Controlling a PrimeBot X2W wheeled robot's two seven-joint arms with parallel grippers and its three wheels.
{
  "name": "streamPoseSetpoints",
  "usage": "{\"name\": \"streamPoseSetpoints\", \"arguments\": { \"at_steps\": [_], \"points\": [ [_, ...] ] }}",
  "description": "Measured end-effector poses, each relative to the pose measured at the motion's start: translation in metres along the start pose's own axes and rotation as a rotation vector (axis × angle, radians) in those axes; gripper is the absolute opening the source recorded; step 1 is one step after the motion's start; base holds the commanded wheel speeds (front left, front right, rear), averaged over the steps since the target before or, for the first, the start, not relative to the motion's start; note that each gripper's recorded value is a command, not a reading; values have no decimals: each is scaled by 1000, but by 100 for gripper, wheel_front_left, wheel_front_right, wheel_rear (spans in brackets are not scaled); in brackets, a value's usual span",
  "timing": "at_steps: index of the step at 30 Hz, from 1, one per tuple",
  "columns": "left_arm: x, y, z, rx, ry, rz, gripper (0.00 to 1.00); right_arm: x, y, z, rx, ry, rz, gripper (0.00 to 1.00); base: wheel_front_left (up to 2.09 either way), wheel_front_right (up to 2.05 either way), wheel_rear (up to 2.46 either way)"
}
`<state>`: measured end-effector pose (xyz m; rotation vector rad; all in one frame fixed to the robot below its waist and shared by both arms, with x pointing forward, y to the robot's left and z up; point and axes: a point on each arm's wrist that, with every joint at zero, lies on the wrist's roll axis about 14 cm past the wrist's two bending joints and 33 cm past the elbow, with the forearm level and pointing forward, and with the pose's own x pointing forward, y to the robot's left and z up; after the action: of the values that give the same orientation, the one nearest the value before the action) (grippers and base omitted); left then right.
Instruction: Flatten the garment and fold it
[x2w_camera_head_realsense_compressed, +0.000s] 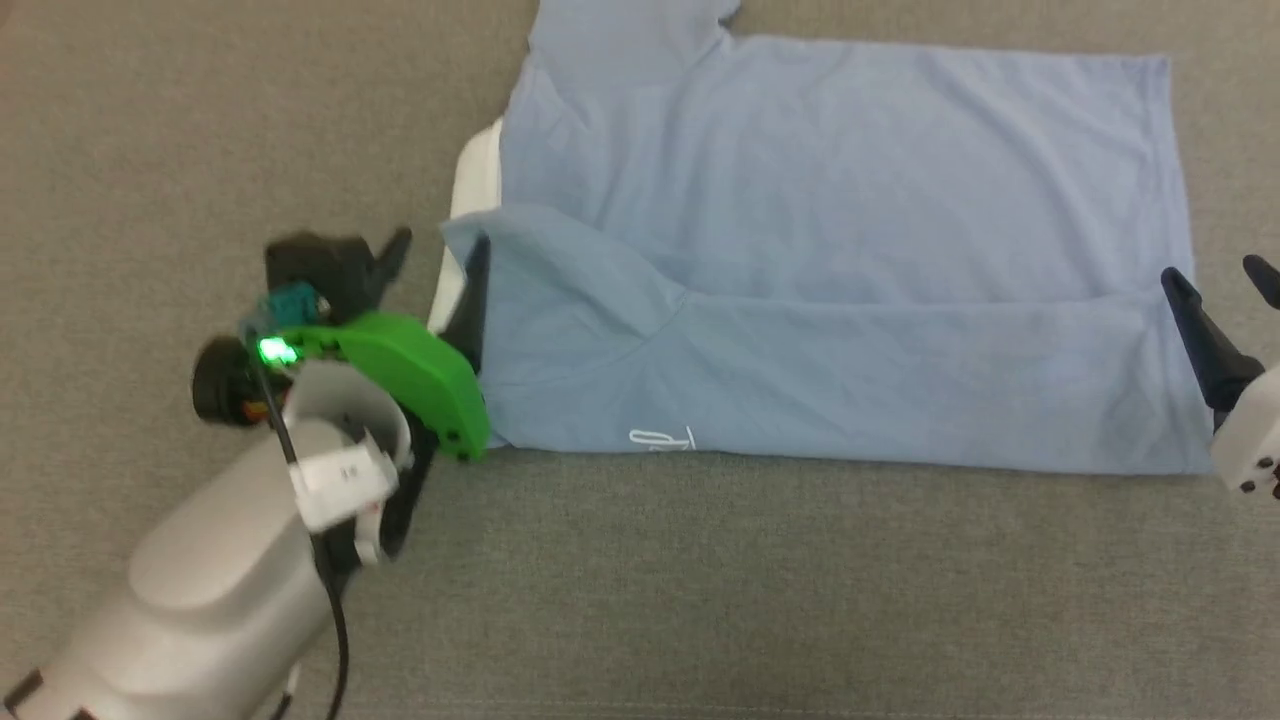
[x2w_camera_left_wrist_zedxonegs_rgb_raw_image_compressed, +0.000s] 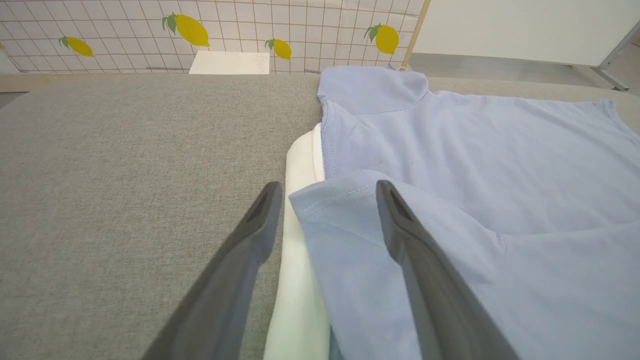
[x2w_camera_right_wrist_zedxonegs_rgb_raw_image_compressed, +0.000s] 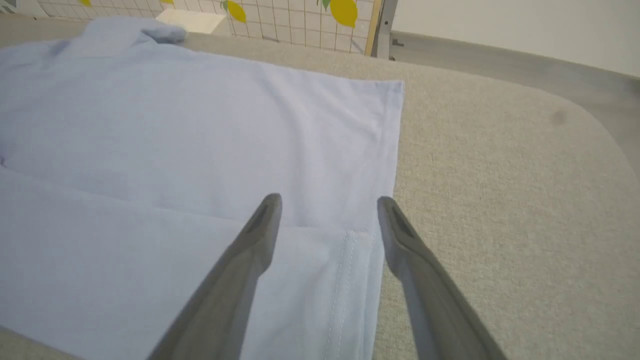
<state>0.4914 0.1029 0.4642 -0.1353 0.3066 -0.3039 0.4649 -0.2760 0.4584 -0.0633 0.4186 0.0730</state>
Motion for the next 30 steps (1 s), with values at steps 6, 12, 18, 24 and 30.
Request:
{"name": "streamPoseSetpoints", "arguments": {
  "at_steps": [6, 12, 18, 24, 30],
  "points": [
    [-40, -15, -18, 19, 70, -7, 100, -34, 1, 27, 47, -200, -63, 100, 0, 0, 0],
    [-71, -16, -50, 35, 205, 35, 100, -62, 9, 11, 91, -208, -117, 100, 0, 0, 0],
    [-70, -2, -68, 36, 278, 89, 100, -66, 14, -8, 145, -163, -157, 100, 0, 0, 0],
    [-60, 3, -90, 9, 354, 99, 100, -61, 12, -19, 142, -128, -182, 100, 0, 0, 0],
    [-49, 10, -113, 11, 449, 107, 100, -57, 5, -29, 130, -94, -208, 100, 0, 0, 0]
  ]
}}
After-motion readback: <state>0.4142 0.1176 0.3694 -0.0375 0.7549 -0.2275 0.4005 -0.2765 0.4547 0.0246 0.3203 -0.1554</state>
